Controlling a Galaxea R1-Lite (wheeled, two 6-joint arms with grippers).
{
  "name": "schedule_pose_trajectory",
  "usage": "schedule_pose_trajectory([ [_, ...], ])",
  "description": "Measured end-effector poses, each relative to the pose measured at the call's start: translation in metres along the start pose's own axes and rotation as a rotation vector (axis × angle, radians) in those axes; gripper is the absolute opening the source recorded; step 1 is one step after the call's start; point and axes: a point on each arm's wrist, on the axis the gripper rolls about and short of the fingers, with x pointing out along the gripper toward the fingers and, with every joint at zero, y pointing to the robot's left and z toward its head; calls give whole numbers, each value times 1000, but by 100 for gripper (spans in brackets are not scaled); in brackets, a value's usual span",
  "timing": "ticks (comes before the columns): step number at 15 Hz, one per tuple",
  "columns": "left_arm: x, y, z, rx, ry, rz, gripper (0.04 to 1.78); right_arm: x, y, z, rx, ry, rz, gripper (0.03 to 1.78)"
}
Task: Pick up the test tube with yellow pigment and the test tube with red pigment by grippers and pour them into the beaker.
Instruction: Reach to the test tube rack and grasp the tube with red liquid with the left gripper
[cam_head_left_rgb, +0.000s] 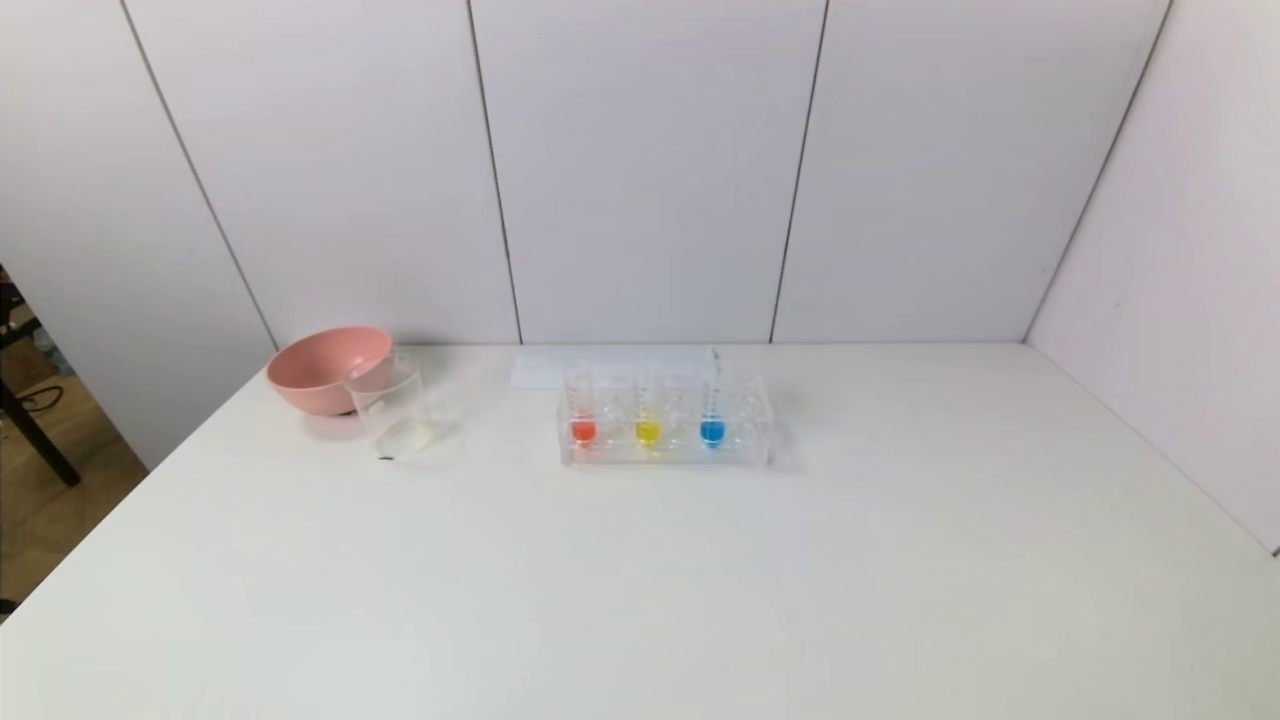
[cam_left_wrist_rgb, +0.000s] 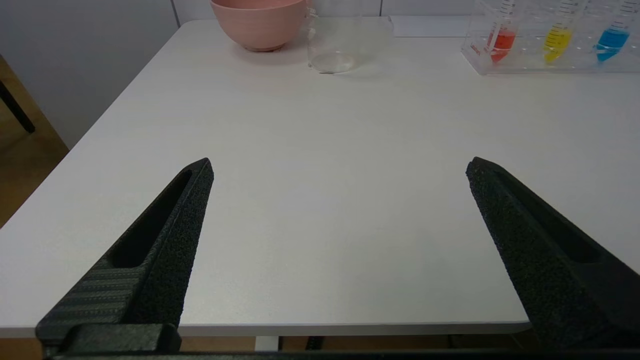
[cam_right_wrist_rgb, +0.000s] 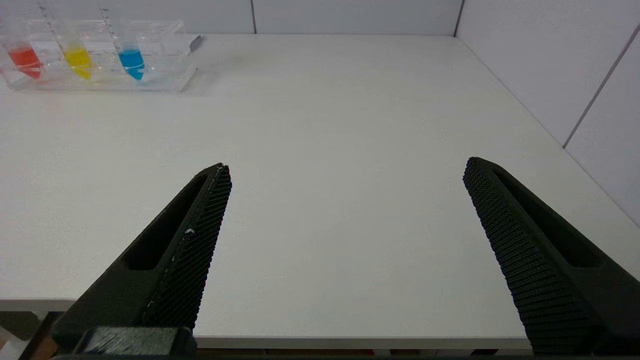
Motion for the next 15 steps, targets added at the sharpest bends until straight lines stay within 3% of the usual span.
schedule_pose_trajectory([
  [15,0,0,0,0,0,0,177,0,0,0,0,0,1,170],
])
